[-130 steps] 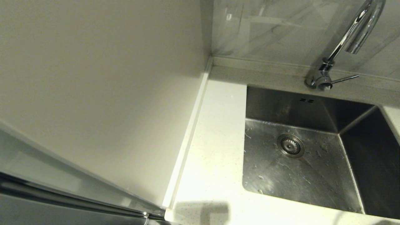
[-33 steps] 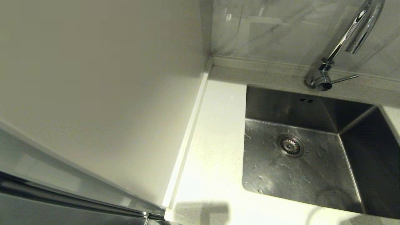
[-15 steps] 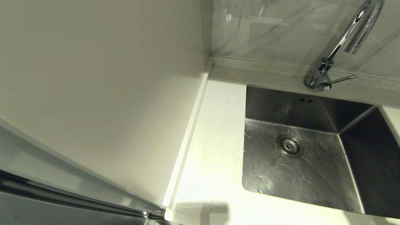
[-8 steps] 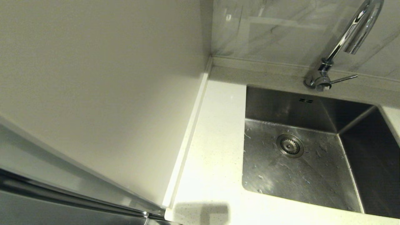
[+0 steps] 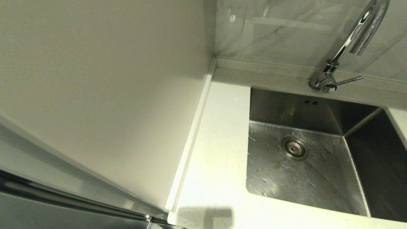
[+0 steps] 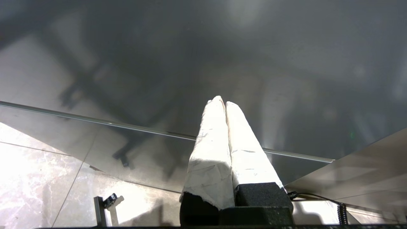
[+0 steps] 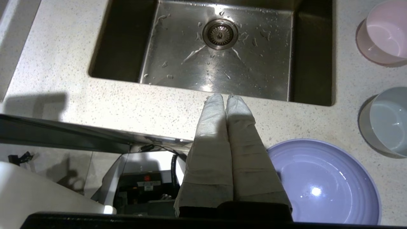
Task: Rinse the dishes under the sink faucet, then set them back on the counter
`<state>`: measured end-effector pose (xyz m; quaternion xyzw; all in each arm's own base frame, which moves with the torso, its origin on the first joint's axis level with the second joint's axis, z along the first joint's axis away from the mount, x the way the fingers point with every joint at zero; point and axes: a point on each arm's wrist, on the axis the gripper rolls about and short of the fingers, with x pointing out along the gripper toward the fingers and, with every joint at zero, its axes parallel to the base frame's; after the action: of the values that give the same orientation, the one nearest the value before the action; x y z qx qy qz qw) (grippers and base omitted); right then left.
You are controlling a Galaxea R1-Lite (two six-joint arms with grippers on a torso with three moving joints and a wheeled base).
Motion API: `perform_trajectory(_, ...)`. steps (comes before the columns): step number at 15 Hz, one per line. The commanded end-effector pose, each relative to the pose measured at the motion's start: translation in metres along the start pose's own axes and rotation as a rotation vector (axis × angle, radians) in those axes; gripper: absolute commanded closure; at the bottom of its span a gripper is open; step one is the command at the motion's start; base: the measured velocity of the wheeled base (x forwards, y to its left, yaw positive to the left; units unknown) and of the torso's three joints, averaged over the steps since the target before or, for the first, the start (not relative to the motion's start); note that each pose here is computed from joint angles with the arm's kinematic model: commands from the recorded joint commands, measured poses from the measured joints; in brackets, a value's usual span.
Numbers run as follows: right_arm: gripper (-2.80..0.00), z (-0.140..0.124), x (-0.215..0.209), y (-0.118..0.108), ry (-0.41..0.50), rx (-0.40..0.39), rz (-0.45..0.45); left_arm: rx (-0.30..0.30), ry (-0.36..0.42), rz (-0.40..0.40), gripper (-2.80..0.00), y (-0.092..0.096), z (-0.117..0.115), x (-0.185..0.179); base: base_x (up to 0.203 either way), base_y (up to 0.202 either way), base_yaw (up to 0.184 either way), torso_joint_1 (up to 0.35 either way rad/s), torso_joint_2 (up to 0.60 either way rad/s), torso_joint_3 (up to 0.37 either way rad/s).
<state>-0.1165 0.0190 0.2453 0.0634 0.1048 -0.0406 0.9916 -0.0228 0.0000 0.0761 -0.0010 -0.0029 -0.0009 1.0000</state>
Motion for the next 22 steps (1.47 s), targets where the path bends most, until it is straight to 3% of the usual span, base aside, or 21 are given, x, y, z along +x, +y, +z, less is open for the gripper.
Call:
perform_trajectory(1,0.00,-0.004,0.000,-0.001,-0.013,-0.006,0.006,-0.001,0.003,0.000,0.00,0.000,-0.001,0.000,0.000,0.000,0.000,0.000,0.00,0.000)
perform_trajectory(6,0.00,-0.004,0.002,-0.012,-0.038,-0.036,0.080,-0.001,0.003,0.000,0.00,0.000,-0.001,0.000,0.000,0.000,0.000,0.000,0.00,0.000)
perform_trajectory(9,0.00,-0.026,-0.001,-0.022,-0.055,-0.056,0.102,-0.001,0.002,0.000,0.00,0.000,0.000,0.000,0.000,0.000,0.000,0.000,0.00,0.000)
perform_trajectory(17,0.00,-0.080,0.019,-0.030,-0.086,-0.137,0.071,-0.001,0.001,0.000,0.00,0.000,0.000,0.000,0.000,0.000,0.000,0.000,0.00,0.000)
perform_trajectory(22,0.00,-0.083,0.034,-0.030,-0.112,-0.136,0.068,-0.001,0.002,0.000,0.00,0.000,-0.001,0.000,0.000,0.000,0.000,0.000,0.00,0.000)
